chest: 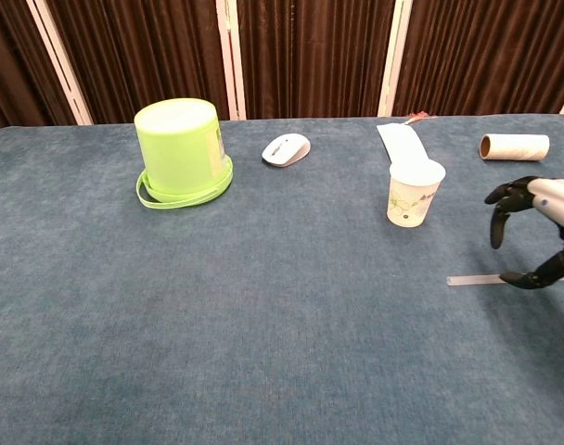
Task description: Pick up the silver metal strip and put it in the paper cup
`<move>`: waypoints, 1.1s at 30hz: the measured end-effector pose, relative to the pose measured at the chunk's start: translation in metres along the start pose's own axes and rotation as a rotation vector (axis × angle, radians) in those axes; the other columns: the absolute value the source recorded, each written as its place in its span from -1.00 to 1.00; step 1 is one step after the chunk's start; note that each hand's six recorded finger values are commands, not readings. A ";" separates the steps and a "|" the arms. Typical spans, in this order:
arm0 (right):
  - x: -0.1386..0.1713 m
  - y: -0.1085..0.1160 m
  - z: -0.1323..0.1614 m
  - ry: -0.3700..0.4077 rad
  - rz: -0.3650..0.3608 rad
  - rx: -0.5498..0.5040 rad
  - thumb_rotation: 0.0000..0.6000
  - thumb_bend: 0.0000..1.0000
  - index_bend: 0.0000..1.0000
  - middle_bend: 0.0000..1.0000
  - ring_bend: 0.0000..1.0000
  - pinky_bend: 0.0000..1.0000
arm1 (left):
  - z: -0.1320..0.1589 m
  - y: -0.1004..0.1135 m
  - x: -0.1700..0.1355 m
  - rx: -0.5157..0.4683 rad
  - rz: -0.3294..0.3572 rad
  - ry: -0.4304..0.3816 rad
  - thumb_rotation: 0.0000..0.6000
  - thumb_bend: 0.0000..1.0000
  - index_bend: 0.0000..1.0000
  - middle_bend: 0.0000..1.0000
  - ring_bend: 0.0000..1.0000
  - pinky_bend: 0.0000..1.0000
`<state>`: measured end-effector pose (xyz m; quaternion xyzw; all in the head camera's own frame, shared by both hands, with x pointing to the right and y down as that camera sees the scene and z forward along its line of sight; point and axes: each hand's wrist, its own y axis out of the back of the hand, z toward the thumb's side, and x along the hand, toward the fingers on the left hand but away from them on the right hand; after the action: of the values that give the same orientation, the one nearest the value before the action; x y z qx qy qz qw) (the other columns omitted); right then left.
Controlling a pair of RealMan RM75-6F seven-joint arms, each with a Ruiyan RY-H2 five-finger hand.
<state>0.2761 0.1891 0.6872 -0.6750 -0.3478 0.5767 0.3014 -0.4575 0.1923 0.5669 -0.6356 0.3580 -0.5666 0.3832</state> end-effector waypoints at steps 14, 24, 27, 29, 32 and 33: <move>-0.020 -0.024 0.003 -0.051 0.016 -0.022 1.00 -0.49 0.02 -0.68 -1.00 -1.00 | 0.000 0.000 0.001 -0.005 -0.003 -0.002 1.00 -0.90 -1.00 -1.00 -1.00 -1.00; -0.023 -0.028 -0.014 -0.099 0.031 -0.031 1.00 -0.46 0.06 -0.66 -1.00 -1.00 | 0.000 0.000 0.002 -0.005 -0.005 0.000 1.00 -0.90 -1.00 -1.00 -1.00 -1.00; -0.022 -0.029 -0.017 -0.108 0.037 -0.034 1.00 -0.45 0.07 -0.66 -1.00 -1.00 | 0.000 0.000 0.002 -0.005 -0.005 0.000 1.00 -0.90 -1.00 -1.00 -1.00 -1.00; -0.021 -0.031 -0.018 -0.110 0.042 -0.033 1.00 -0.45 0.07 -0.66 -1.00 -1.00 | 0.000 0.000 0.002 -0.005 -0.005 -0.001 1.00 -0.90 -1.00 -1.00 -1.00 -1.00; -0.020 -0.034 -0.018 -0.110 0.050 -0.032 1.00 -0.46 0.07 -0.66 -1.00 -1.00 | 0.000 0.000 0.001 -0.005 -0.005 -0.001 1.00 -0.90 -1.00 -1.00 -1.00 -1.00; -0.020 -0.034 -0.018 -0.109 0.052 -0.031 1.00 -0.46 0.07 -0.66 -1.00 -1.00 | 0.000 0.000 0.001 -0.005 -0.005 0.000 1.00 -0.90 -1.00 -1.00 -1.00 -1.00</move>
<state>0.2875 0.1926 0.7290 -0.6558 -0.3550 0.6149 0.2564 -0.4572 0.1911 0.5674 -0.6376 0.3577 -0.5665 0.3802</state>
